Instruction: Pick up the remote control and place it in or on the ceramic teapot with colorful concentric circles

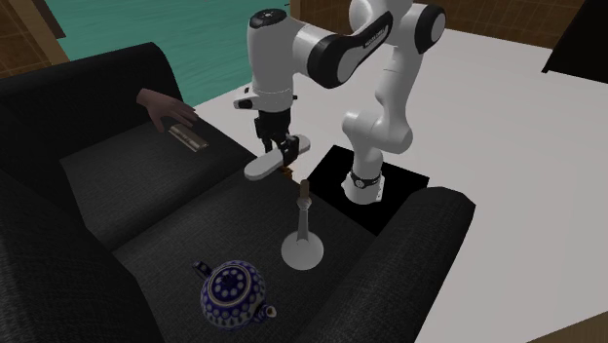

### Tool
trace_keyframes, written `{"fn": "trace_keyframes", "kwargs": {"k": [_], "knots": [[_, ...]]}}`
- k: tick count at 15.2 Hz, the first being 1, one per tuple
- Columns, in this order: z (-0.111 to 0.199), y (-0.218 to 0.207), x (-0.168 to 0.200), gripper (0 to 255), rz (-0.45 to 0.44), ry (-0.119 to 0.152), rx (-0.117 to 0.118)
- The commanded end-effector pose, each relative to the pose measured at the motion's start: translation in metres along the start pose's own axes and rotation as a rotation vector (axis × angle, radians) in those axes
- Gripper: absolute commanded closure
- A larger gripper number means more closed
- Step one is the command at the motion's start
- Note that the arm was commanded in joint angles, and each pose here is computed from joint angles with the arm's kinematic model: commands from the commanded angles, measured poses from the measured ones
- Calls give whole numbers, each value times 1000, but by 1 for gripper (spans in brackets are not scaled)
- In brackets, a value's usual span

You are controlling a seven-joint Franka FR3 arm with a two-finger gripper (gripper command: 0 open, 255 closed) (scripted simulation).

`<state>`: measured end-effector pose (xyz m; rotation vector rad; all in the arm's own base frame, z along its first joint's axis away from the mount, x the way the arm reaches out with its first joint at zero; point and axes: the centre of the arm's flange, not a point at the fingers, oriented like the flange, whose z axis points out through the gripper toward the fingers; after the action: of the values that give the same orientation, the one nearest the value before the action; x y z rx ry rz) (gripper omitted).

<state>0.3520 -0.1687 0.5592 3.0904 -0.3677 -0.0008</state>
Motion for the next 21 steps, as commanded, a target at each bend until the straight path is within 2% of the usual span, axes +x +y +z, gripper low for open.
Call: {"fn": "trace_keyframes", "kwargs": {"k": [1, 21], "knots": [[-2, -9, 20, 255, 0, 0, 0], [-10, -125, 257, 255, 0, 0, 0]]}}
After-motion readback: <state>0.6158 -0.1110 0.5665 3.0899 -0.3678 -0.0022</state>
